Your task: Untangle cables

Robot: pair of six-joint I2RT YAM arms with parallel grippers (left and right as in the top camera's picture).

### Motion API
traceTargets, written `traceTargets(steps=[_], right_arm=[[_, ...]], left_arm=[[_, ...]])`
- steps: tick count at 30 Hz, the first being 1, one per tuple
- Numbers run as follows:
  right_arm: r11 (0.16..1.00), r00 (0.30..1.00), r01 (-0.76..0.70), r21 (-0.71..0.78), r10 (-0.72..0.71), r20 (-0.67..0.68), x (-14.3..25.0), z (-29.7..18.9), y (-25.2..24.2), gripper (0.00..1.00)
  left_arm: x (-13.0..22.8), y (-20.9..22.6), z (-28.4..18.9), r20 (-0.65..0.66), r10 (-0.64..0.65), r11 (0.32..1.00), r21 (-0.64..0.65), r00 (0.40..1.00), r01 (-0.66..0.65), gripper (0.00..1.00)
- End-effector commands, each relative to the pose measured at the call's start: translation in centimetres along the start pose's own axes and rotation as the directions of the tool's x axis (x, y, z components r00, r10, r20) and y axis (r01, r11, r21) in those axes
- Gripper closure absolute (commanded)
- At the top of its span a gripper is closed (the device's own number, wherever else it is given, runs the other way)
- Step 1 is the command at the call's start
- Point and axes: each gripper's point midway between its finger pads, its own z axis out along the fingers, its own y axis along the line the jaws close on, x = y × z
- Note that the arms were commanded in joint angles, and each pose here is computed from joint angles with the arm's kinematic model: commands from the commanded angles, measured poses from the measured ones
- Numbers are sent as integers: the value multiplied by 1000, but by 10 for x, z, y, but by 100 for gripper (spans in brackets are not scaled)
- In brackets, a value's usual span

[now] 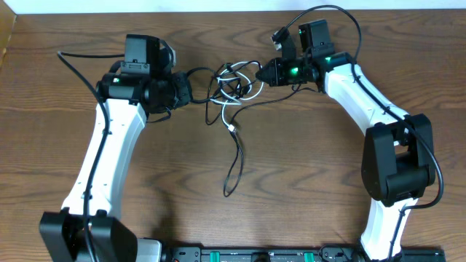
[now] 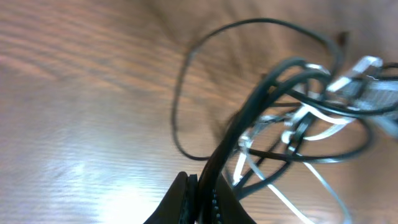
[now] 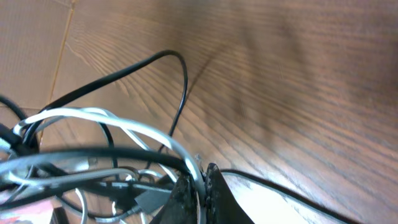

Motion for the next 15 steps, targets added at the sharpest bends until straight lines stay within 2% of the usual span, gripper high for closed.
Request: traceTargets(steps=[1, 7, 11, 13, 15], right_arm=[[996, 997, -6, 84, -1, 75, -22, -32, -25, 99], [982, 993, -17, 186, -5, 119, -31, -72, -44, 99], [979, 990, -14, 205, -15, 142, -35, -95, -48, 99], [982, 991, 2, 187, -26, 129, -33, -94, -45, 99], [989, 993, 39, 144, -55, 103, -28, -89, -35, 99]], left_arm=[[-2, 38, 13, -3, -14, 983, -182, 1000, 14, 92], [13, 57, 51, -120, 0, 972, -235, 993, -28, 92], [20, 64, 71, -172, -15, 969, -244, 985, -28, 92], [23, 53, 76, -199, 38, 983, -170, 979, -73, 92], [23, 31, 78, -207, 117, 992, -32, 971, -126, 92]])
